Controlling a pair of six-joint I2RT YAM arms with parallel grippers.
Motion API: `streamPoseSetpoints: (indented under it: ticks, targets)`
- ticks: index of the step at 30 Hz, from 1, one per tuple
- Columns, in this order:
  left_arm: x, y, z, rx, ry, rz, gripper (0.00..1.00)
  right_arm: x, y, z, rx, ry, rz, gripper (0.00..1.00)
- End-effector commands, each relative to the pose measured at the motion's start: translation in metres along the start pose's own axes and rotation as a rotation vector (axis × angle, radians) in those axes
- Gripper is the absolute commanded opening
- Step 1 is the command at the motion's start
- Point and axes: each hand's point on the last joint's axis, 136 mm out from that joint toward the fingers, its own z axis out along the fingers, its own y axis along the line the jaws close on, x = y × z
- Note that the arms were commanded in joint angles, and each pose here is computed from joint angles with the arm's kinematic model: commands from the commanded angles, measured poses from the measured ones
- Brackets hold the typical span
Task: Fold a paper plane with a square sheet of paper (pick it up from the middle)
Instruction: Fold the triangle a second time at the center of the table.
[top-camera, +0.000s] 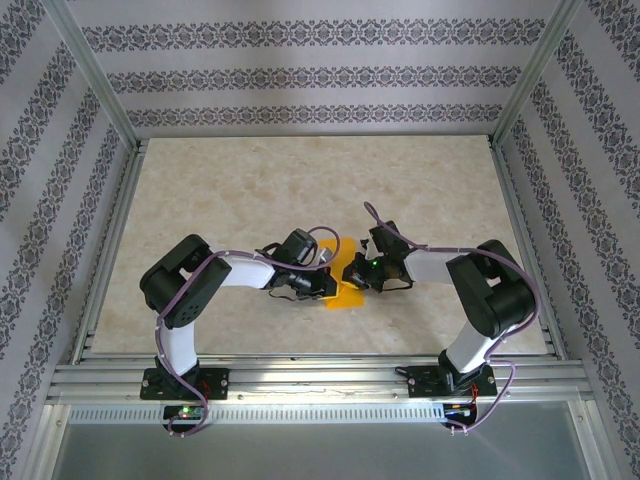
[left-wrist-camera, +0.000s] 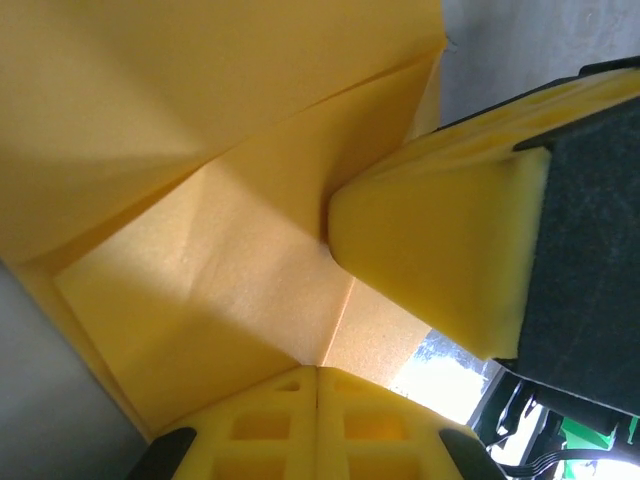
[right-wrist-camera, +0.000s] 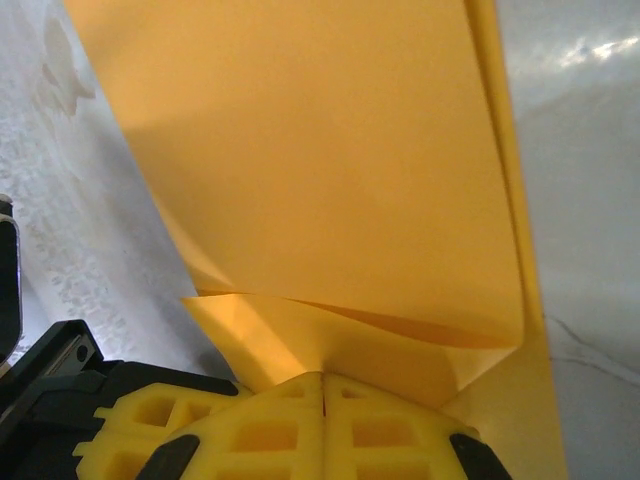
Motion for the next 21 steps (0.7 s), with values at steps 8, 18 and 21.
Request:
streamPoseSetpoints:
  ticks: [8,18,21]
  targets:
    - [0.023,0.042,0.006,-0.107,0.038,-0.1,0.0,-0.033,-0.027,-0.013,0.025,-0.112,0.047,0.0]
    - [0.026,0.04,0.003,-0.102,0.041,-0.078,0.0,-0.057,-0.03,-0.035,0.027,-0.194,0.044,0.0]
    - [0.025,0.038,0.003,-0.097,0.04,-0.072,0.0,-0.055,-0.009,-0.043,-0.025,-0.207,-0.001,0.0]
